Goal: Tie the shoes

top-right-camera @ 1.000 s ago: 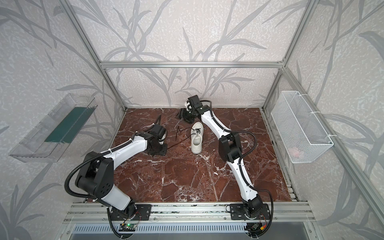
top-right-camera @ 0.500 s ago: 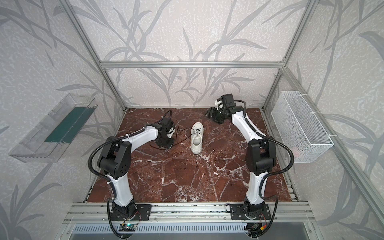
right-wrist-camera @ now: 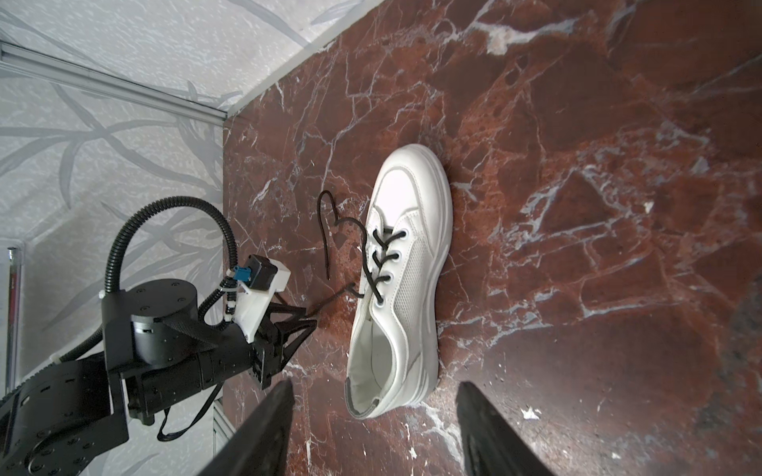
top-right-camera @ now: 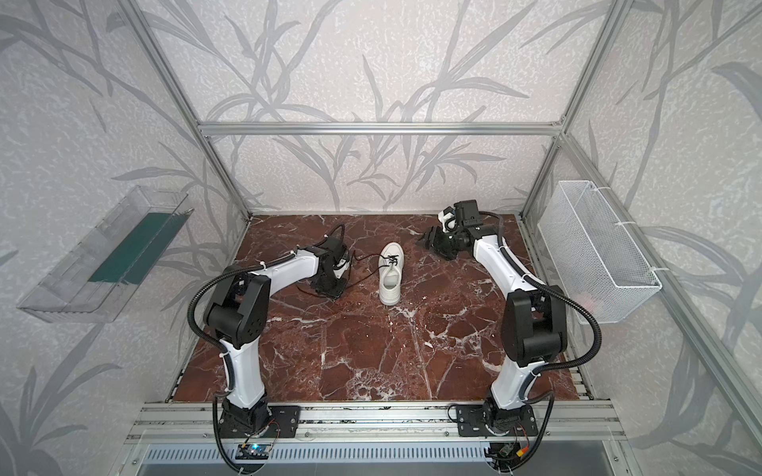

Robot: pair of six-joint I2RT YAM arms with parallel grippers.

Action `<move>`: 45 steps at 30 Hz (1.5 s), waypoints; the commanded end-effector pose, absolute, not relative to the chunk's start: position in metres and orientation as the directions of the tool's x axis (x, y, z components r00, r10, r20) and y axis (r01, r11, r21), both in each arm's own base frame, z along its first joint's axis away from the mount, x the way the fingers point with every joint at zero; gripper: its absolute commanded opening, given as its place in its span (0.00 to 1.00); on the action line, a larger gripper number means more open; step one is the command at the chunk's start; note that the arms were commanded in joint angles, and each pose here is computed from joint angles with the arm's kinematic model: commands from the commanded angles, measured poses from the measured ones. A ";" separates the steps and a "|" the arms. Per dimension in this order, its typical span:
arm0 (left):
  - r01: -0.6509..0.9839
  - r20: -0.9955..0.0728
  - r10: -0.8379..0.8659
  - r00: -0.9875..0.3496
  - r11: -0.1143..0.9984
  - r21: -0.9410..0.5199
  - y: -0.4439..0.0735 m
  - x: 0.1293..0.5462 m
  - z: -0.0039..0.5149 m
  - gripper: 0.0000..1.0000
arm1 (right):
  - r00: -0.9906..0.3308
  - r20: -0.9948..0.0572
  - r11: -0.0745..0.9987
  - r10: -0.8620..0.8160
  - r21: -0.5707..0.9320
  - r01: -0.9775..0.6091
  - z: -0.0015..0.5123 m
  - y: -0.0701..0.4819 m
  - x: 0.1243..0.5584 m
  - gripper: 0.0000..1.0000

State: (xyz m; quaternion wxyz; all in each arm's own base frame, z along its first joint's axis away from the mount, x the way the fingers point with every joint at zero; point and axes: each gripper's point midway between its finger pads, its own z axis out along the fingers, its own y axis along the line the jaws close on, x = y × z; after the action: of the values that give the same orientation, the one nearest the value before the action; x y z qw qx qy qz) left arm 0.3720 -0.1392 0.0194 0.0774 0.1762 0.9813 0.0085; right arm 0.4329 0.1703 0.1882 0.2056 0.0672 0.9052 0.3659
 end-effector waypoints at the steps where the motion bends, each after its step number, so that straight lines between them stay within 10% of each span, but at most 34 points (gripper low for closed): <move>1: 0.345 -0.103 0.350 -0.931 0.937 0.058 -0.132 0.364 0.008 0.34 | -0.895 -0.359 0.717 0.264 0.694 -0.067 0.201 0.166 0.420 0.64; 13: 0.262 -0.166 0.246 -0.955 0.962 -0.079 -0.162 0.365 0.039 0.00 | -0.883 -0.364 0.716 0.297 0.696 -0.047 0.200 0.145 0.400 0.63; 35: 0.258 -0.438 -0.063 -0.897 0.731 -0.632 -0.307 0.432 0.251 0.00 | -0.875 -0.345 0.706 0.339 0.708 -0.005 0.188 0.118 0.379 0.63; 45: 0.317 -0.408 0.015 -0.913 0.656 -0.685 -0.395 0.438 0.240 0.00 | -0.862 -0.357 0.708 0.359 0.706 0.003 0.196 0.098 0.373 0.63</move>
State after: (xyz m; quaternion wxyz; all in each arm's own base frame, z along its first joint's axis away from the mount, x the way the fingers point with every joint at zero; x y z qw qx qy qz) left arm 0.4433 -0.3753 0.2583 0.2215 0.0961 0.8851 -0.3979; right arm 0.3828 0.1025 0.1871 0.2341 0.1109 0.8948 0.3635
